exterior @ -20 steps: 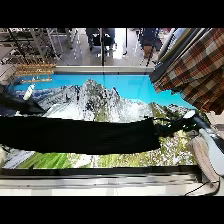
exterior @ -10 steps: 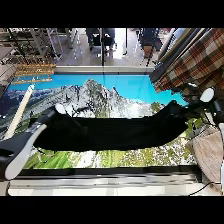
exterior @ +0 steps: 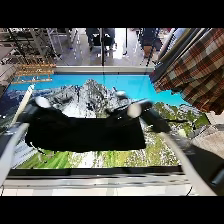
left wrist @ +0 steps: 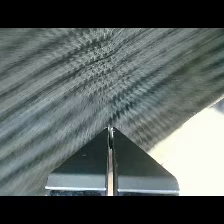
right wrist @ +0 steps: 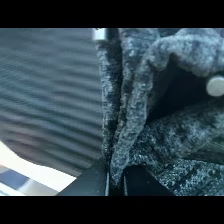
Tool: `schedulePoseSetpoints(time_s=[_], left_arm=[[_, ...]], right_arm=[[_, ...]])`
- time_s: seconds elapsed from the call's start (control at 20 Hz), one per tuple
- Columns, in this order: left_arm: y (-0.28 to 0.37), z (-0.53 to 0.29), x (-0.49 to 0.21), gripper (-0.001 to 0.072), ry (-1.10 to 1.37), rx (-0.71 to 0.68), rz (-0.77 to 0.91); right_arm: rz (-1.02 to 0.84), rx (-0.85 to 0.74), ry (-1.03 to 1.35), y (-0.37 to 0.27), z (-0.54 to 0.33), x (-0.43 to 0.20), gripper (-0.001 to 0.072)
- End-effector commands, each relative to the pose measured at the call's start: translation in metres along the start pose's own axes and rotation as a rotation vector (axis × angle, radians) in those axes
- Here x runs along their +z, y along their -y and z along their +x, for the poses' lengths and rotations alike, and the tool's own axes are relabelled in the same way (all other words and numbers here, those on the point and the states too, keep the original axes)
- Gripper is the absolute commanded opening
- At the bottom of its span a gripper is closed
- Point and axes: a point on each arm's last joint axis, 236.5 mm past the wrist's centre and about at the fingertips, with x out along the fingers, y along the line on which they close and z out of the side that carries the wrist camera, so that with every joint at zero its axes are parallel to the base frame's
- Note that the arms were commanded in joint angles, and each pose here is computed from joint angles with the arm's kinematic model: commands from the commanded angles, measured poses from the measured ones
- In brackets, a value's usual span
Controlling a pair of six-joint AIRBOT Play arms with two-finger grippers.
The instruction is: Fold the clothes and pants, and hang the long-sleeved shirts on hangers.
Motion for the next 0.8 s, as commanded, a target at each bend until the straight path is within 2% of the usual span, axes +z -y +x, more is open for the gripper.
schedulePoseSetpoints(time_s=[0.0,0.05,0.1,0.15,0.2,0.35,0.5,0.6,0.65,0.75], left_arm=[[-0.007,-0.093,0.009,0.0021,0.201,0.057,0.013],[-0.011,-0.106,0.008,0.0021,0.228,0.068,0.004],[-0.015,-0.112,0.007,0.0021,0.240,0.074,-0.004],[-0.020,-0.116,0.005,0.0021,0.241,0.079,-0.014],[-0.027,-0.116,0.001,0.0021,0.228,0.092,-0.025],[-0.058,-0.110,-0.019,0.0022,0.131,0.180,-0.047],[-0.074,-0.103,-0.030,0.0021,0.071,0.217,-0.061],[-0.075,-0.099,-0.031,0.0021,0.062,0.211,-0.065],[-0.075,-0.098,-0.030,0.0021,0.061,0.210,-0.065],[-0.077,-0.092,-0.030,0.0021,0.049,0.206,-0.067]], right_arm=[[-0.015,0.158,0.029,-0.094,0.088,-0.020,0.0050],[-0.011,0.198,0.029,-0.110,0.107,-0.023,0.0083],[-0.038,0.214,0.011,-0.116,0.116,-0.025,0.0291],[-0.095,0.210,-0.010,-0.115,0.113,-0.024,0.0466],[-0.153,0.193,-0.004,-0.107,0.099,-0.014,0.0529],[-0.183,0.006,0.086,-0.016,0.014,0.043,0.0527],[-0.001,-0.093,0.098,0.114,-0.071,0.052,0.0527],[0.116,0.051,-0.009,0.161,-0.088,0.011,0.0548],[0.174,0.160,-0.035,0.171,-0.088,-0.005,0.0638],[0.247,0.280,0.009,0.196,-0.075,-0.021,0.0653]])
